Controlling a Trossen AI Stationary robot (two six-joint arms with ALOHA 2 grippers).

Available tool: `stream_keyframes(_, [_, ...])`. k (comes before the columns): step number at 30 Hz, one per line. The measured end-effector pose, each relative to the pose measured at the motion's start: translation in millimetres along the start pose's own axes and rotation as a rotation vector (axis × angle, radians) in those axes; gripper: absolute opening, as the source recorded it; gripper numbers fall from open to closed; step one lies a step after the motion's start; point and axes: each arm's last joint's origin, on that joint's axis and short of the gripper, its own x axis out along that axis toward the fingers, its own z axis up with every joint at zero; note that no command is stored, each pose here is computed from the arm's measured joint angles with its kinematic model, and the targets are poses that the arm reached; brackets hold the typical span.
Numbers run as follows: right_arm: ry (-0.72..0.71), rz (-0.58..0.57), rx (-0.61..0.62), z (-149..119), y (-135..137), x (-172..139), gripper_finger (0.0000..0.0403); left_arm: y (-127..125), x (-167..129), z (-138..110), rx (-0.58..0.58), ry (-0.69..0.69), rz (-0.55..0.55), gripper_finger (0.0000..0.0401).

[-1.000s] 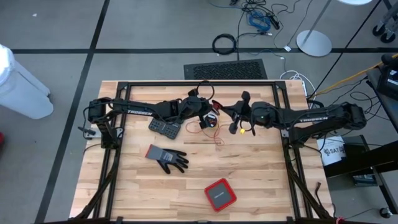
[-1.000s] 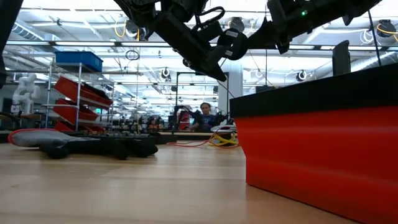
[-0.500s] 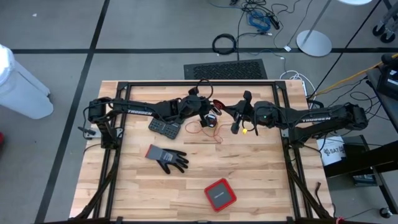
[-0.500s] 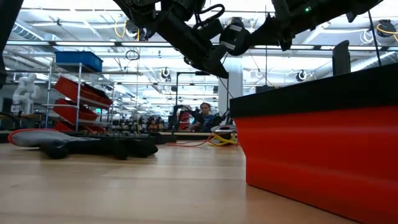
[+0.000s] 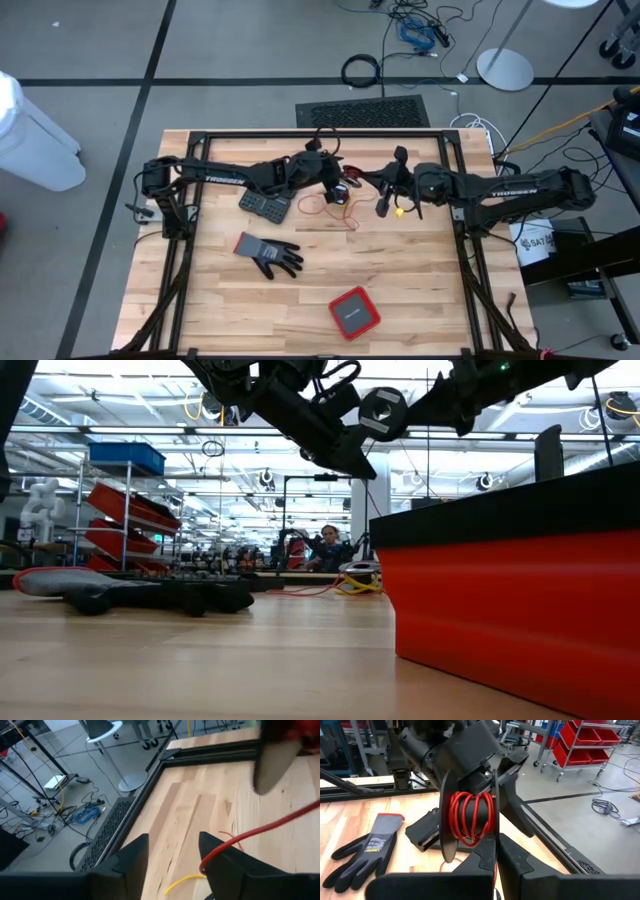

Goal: Coil cords
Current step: Coil the red wire onto the spool

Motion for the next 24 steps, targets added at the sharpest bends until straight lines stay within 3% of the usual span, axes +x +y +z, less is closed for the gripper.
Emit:
stream_keyframes(7, [-0.024,-0.008,0.005,4,-2,-5,0.0000,-1,-9,10,-0.005,-0.043,-0.009,0.0217])
stream_keyframes(24, [-0.115,-0.011,0.030,18,-9,-25,0.0000,1,2,-1,-0.056,-0.023,-0.141,0.0219])
